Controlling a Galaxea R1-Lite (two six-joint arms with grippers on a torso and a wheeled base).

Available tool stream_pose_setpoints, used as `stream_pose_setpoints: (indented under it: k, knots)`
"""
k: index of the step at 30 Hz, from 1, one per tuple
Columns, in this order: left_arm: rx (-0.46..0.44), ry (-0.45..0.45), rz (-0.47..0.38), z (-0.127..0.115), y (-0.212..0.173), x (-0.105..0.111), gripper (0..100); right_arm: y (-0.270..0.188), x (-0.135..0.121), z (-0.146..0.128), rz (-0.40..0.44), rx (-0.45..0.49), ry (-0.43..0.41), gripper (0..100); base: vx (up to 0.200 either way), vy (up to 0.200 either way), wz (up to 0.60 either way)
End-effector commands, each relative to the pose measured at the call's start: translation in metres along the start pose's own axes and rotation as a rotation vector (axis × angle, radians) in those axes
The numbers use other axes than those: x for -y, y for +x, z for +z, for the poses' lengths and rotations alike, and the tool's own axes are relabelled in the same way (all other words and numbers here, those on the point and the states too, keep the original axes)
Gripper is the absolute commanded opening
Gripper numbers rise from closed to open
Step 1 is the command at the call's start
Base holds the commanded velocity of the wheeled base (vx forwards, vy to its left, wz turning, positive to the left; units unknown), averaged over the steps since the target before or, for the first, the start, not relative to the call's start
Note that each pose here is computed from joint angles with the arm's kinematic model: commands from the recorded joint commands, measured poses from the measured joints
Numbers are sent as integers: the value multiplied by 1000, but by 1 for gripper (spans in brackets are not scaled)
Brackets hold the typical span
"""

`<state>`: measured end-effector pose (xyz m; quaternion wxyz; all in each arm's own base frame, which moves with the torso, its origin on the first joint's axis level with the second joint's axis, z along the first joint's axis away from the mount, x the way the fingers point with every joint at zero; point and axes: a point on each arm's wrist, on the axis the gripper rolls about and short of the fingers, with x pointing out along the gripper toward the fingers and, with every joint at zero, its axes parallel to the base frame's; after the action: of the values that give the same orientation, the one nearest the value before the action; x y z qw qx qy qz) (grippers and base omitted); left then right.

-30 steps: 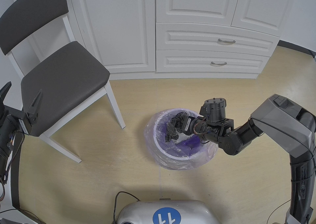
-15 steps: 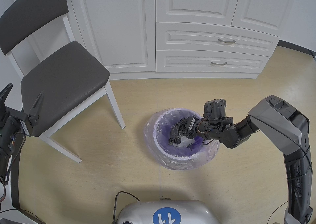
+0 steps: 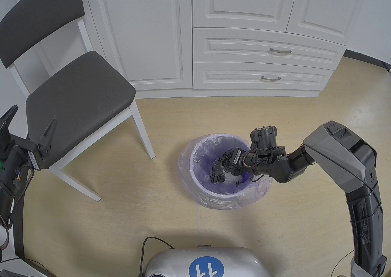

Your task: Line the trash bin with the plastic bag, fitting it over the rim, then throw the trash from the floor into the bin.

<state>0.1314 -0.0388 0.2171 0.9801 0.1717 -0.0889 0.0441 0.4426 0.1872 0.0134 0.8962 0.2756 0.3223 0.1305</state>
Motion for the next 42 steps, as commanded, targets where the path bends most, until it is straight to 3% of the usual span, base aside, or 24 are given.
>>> stream_pose_setpoints:
  k: [1,17,18,31,42]
  knots:
    - [-7,3,-3,-1,1,1,100,7,6,-4,-10,-5,2,0,0,0,0]
    - [-22,9,-10,-4,3,3,100,12,7,-3,-17,12,2,0,0,0,0]
    - [-22,9,-10,-4,3,3,100,11,7,-3,-17,12,2,100,0,0,0]
    - [-25,8,-11,-5,3,3,100,-4,-1,5,-5,28,-16,100,0,0,0]
    - [-34,13,-15,-6,3,4,100,-46,-24,25,33,56,-65,100,0,0,0]
